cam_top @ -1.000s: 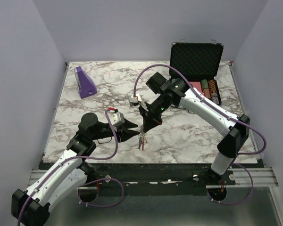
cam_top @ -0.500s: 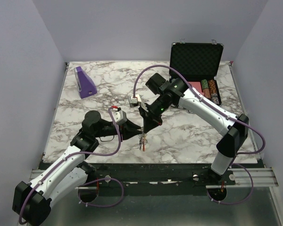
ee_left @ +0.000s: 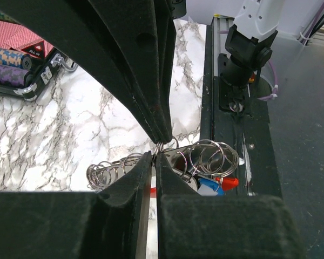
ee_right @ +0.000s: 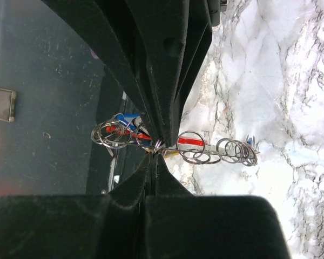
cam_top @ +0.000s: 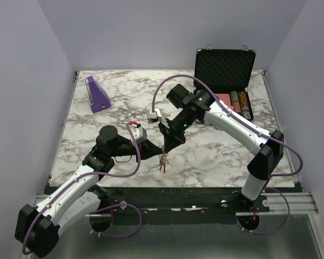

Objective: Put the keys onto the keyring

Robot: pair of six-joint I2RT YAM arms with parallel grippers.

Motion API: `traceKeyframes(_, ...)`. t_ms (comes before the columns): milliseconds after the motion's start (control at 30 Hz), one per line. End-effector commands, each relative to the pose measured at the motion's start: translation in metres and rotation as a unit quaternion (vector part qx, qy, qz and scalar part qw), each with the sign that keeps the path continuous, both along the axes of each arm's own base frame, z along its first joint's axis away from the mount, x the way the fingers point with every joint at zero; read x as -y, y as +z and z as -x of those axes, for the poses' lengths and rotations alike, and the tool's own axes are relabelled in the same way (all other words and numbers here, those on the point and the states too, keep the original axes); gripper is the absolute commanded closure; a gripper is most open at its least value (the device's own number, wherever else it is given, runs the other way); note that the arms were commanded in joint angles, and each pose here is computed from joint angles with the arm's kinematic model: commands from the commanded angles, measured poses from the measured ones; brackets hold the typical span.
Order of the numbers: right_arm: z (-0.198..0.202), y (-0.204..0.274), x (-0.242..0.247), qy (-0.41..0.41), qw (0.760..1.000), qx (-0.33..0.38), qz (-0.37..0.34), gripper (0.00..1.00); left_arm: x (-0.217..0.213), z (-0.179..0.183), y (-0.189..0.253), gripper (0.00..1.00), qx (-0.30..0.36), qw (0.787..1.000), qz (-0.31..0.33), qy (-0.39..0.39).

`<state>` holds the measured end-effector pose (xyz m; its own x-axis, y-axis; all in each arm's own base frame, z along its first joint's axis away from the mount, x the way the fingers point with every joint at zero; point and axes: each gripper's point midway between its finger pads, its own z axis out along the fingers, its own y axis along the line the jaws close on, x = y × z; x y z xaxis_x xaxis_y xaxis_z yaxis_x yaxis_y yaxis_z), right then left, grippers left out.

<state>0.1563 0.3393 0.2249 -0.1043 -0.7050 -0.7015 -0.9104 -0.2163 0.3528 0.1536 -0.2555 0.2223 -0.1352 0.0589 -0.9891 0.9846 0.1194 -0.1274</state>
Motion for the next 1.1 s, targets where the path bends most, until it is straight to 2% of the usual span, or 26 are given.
traceKeyframes(0, 0.006, 0.007, -0.004, 0.009, 1.0, -0.016, -0.012, 1.0, 0.002, 0.005, 0.012, 0.9, 0.017, 1.0, 0.007, -0.024)
traceKeyframes(167, 0.006, 0.006, -0.005, 0.009, 1.0, -0.019, -0.013, 1.0, 0.003, 0.006, 0.014, 0.92, 0.016, 0.999, 0.009, -0.029)
traceKeyframes(233, 0.007, 0.005, -0.005, 0.009, 1.0, -0.021, -0.012, 1.0, 0.003, 0.007, 0.014, 1.0, 0.017, 0.999, 0.01, -0.032)
traceKeyframes(367, 0.007, 0.006, -0.006, 0.005, 1.0, -0.023, -0.015, 0.99, 0.002, 0.005, 0.016, 1.0, 0.016, 1.0, 0.018, -0.017)
traceKeyframes(433, 0.007, 0.007, -0.006, 0.003, 1.0, -0.024, -0.018, 0.89, -0.002, 0.002, 0.021, 1.0, 0.034, 0.999, 0.04, 0.009)
traceKeyframes(567, 0.006, 0.012, -0.008, -0.007, 0.999, -0.029, -0.029, 0.63, -0.01, -0.001, 0.028, 1.0, 0.048, 0.994, 0.084, 0.059)
traceKeyframes(633, 0.005, 0.017, -0.009, -0.012, 0.998, -0.039, -0.04, 0.58, -0.013, -0.001, 0.029, 1.0, 0.045, 0.991, 0.102, 0.072)
traceKeyframes(900, -0.01, 0.041, -0.006, -0.042, 0.992, -0.073, -0.092, 0.55, -0.021, 0.008, 0.04, 1.0, 0.056, 0.976, 0.191, 0.083)
traceKeyframes(1067, -0.01, 0.038, -0.004, -0.062, 0.987, -0.102, -0.104, 0.55, -0.022, 0.01, 0.052, 1.0, 0.055, 0.968, 0.233, 0.076)
